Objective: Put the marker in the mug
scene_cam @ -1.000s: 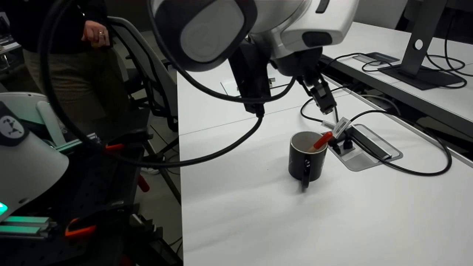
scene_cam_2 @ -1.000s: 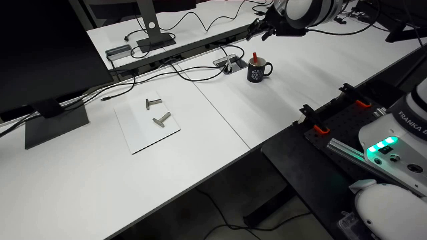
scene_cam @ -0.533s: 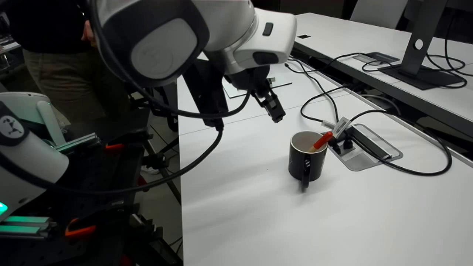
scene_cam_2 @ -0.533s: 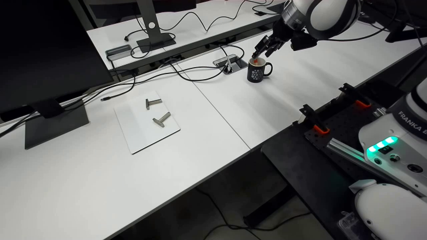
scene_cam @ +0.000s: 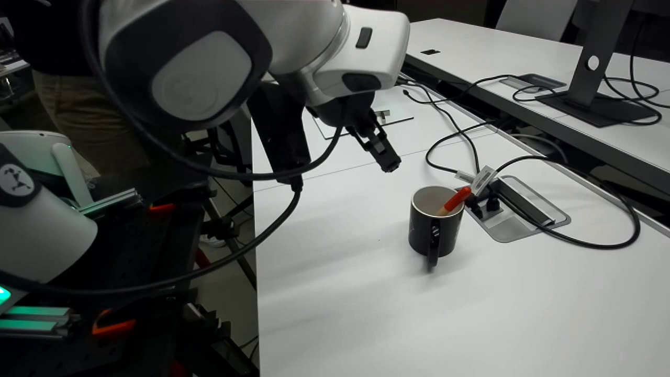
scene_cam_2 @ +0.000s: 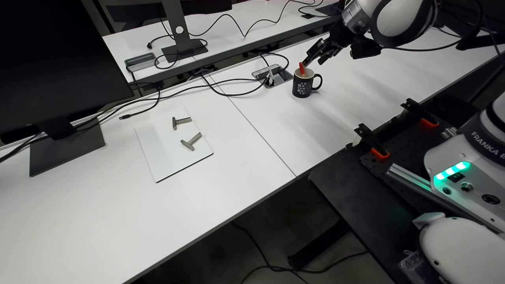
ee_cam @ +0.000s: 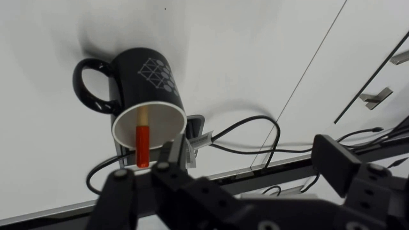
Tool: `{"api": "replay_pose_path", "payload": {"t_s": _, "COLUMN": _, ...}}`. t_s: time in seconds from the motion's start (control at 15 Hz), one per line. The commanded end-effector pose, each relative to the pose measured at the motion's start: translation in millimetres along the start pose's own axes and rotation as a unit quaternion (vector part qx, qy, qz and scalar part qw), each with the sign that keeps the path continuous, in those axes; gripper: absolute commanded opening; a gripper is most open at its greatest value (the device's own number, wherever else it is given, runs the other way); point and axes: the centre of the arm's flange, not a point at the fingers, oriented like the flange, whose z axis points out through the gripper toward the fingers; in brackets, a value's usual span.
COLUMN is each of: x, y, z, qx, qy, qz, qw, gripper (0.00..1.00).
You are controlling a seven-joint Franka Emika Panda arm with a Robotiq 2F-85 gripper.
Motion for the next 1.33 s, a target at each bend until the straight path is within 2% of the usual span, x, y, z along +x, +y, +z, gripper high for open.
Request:
{"api": "replay_pose_path", "payload": {"t_s": 0.0, "x": 6, "y": -7, "z": -4, "qx": -0.027, "qy": 0.037, "qz": 0.001, "qw": 0.9989, "gripper": 1.0}}
{"api": "replay_pose_path", "payload": {"t_s": 0.33, "x": 38, "y": -4, "z": -14, "qx": -0.065, "qy": 0.101, "qz": 0.012, "qw": 0.9926, "gripper": 1.0}}
{"api": "replay_pose_path", "payload": {"t_s": 0.47, "x": 55, "y": -3, "z": -21, "qx": -0.069, "qy": 0.132, "qz": 0.022, "qw": 0.9886, "gripper": 1.0}}
{"api": "replay_pose_path", "payload": {"t_s": 0.67, "x": 73, "y": -1, "z": -22, "qx": -0.058, "qy": 0.134, "qz": 0.042, "qw": 0.9884, "gripper": 1.0}}
{"api": "replay_pose_path", "payload": {"t_s": 0.93, "x": 74, "y": -3, "z": -22, "qx": -0.047, "qy": 0.134, "qz": 0.058, "qw": 0.9881, "gripper": 1.0}}
{"api": "replay_pose_path", "payload": {"t_s": 1.0, "x": 114, "y": 8, "z": -51, "qx": -0.05, "qy": 0.117, "qz": 0.045, "qw": 0.9908, "gripper": 1.0}}
{"api": "replay_pose_path", "payload": {"t_s": 1.27, "x": 114, "y": 9, "z": -50, "qx": -0.047, "qy": 0.118, "qz": 0.051, "qw": 0.9905, "gripper": 1.0}}
